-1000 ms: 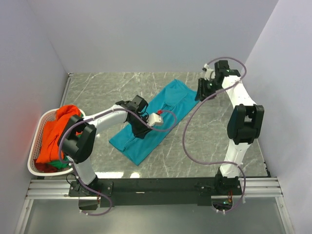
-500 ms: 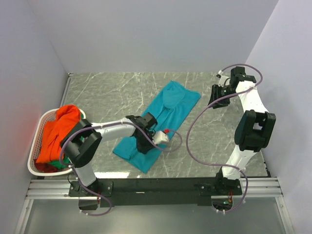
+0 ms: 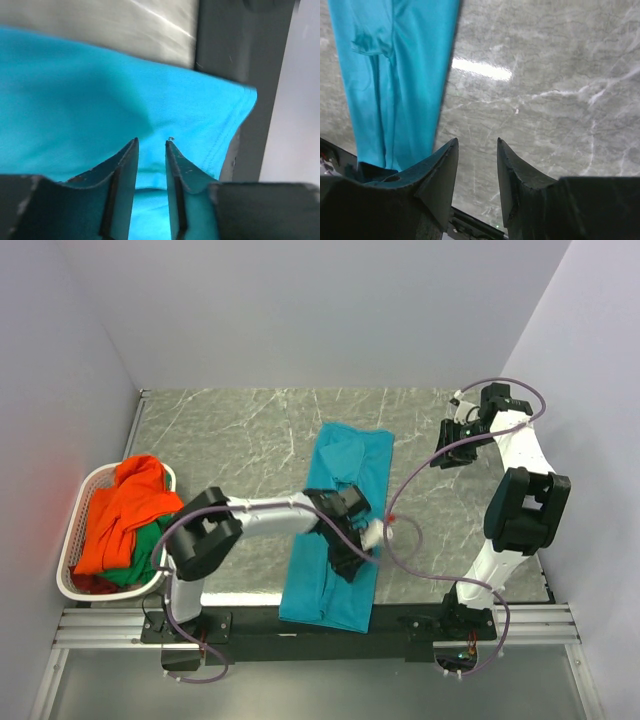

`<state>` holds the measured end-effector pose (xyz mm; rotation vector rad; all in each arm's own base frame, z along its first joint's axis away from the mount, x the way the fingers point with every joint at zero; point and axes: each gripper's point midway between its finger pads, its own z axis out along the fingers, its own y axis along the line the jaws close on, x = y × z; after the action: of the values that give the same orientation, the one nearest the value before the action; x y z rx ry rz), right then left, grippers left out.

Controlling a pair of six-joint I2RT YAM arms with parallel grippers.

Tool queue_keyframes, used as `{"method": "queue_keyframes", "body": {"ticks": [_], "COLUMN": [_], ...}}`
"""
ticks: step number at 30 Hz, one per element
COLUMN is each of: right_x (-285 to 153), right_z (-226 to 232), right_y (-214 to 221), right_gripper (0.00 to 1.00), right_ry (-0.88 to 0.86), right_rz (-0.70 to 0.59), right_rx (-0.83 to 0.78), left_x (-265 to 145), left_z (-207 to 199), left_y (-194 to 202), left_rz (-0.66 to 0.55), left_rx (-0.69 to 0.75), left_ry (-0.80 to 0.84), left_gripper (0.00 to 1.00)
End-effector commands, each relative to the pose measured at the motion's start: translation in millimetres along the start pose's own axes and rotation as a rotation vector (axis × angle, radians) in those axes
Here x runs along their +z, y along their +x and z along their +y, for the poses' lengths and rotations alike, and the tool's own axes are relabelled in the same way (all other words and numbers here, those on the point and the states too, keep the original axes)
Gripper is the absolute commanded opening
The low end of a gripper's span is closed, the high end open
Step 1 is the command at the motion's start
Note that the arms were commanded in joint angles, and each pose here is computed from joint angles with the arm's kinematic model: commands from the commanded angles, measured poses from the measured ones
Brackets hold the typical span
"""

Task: Fold and stack the t-shirts
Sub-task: Fold the tshirt

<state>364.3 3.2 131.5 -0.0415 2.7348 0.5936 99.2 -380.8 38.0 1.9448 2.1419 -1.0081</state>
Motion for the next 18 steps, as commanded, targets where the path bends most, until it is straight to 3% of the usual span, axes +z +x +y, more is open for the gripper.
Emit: {"method": "queue_keyframes", "body": {"ticks": [1,8,13,18], "right_x": [-23.4,-27.8,-23.7,-25.5], "right_z": [16.9,23.8,22.3,18.6], "right_y": [-19.6,-24.9,-16.6,-14.0], "right_gripper": [0.44,0.44,0.43,0.43], "right_ry": [-0.033,-0.052,-0.045,-0.014], "right_rz": [-0.083,-0.103,-0.088,-0.089], "right_rx": [-0.021,0.017,0.052,0.058], "left_x": [-67.9,-153.3,-172.0,-166.3], "left_z": [23.7,110.5,180.6,231.4], "left_y": [-63.6,-104.6,-124.9,-131.0], "left_rz": [-0.286,-0.525,-0.641,-0.717], "left_rx": [-0.065,-0.194,-0.466,-0.629], "left_ry": [-0.031,-0.188,-0.248,-0.289], "left_gripper": [0.35,0.45,0.41,0.37]}}
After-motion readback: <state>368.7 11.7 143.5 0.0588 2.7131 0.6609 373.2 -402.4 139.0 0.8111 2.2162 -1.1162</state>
